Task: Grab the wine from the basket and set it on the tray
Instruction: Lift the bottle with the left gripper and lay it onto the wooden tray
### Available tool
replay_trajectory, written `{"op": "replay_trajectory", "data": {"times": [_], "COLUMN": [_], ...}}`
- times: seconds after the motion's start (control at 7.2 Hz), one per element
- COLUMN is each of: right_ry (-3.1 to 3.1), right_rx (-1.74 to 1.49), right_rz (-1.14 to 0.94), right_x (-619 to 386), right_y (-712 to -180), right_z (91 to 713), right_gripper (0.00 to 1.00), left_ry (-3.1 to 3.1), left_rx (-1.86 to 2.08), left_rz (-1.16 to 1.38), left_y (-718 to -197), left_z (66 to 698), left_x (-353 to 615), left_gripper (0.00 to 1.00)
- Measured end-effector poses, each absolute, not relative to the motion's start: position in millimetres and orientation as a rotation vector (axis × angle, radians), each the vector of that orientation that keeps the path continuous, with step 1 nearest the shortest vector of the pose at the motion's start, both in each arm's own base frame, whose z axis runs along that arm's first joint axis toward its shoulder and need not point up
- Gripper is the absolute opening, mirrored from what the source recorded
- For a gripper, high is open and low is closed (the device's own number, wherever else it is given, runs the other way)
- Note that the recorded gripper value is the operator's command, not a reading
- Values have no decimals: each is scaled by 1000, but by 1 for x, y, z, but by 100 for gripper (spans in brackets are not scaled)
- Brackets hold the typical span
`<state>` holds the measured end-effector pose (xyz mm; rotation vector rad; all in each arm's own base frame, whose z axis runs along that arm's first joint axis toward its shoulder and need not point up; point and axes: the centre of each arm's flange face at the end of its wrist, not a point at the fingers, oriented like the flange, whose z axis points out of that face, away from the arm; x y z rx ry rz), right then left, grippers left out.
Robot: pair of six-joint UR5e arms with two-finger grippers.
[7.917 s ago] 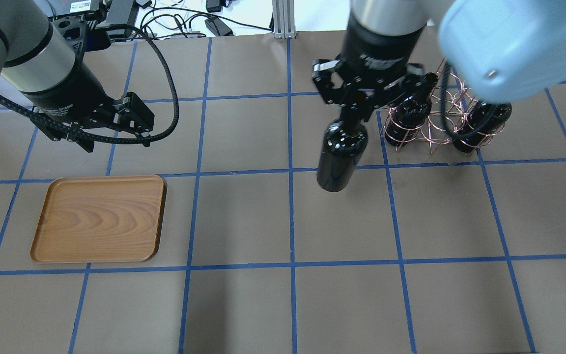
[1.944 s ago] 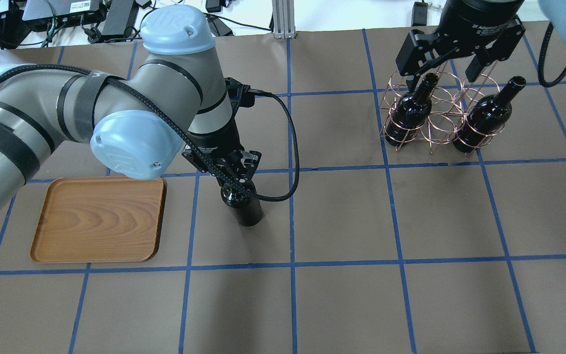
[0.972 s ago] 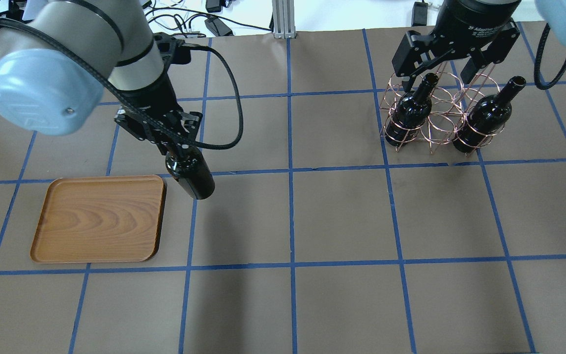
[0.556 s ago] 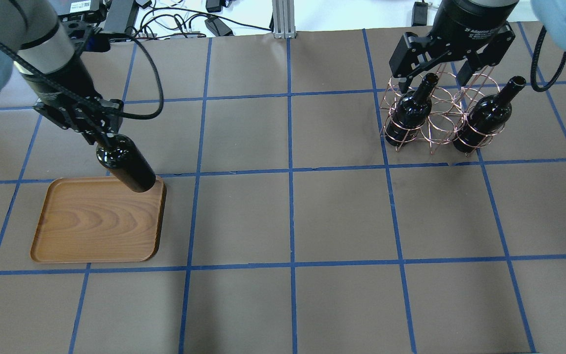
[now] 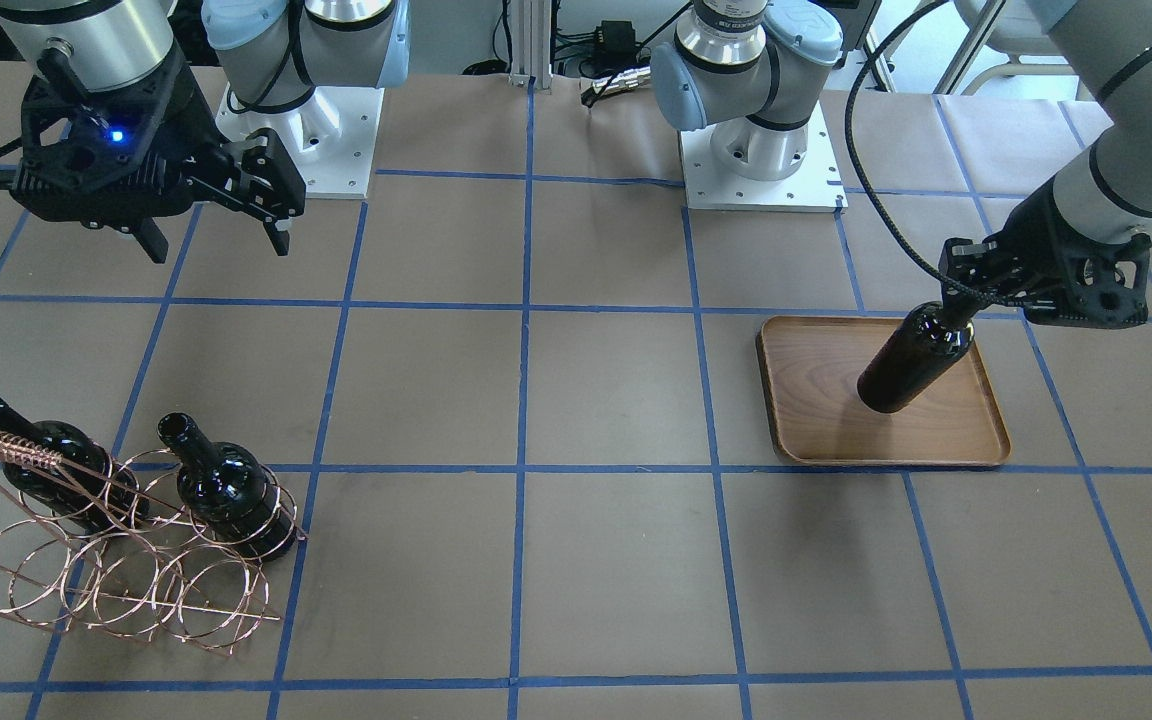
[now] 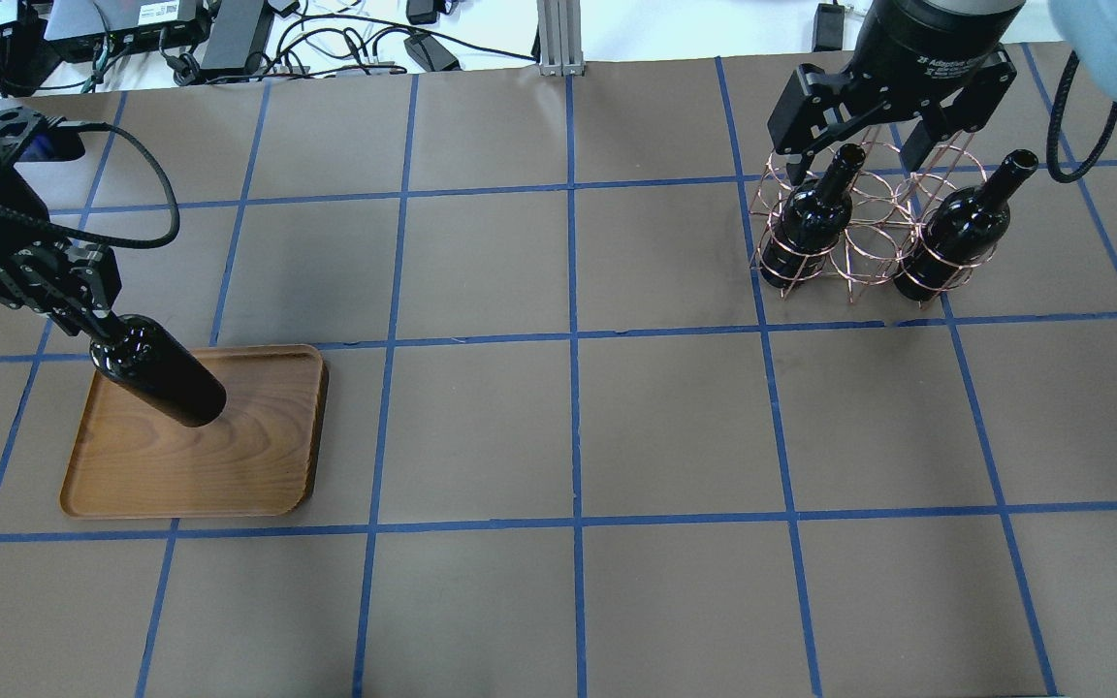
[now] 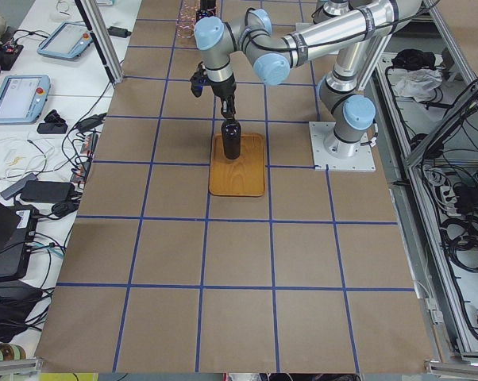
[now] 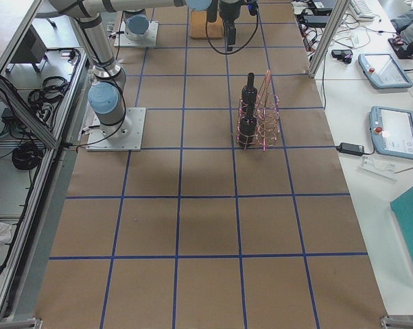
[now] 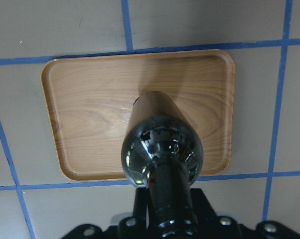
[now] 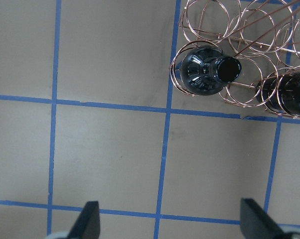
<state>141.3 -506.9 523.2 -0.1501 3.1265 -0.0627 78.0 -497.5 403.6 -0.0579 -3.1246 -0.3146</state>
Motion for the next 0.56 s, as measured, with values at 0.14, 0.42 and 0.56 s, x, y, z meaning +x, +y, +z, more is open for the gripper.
{"op": "replay_trajectory", "data": {"times": [0.14, 0.42, 0.56], "right_ry": [3125, 3116, 3118], "right_rx": [-150, -150, -156], "right_rz": [-63, -70, -78], "right_x": [141, 142, 142], "right_y": [-507, -508, -509], "right_z": [523, 523, 523], "right_gripper": [100, 100, 100], "left_ry": [-3115, -3112, -3113], "left_rx": [-43, -34, -32], "left_rz": [-330, -335, -333], "left_y": [-497, -500, -501], "left_z": [395, 388, 386], "left_x": [87, 94, 95], "left_gripper": [0, 49, 94]}}
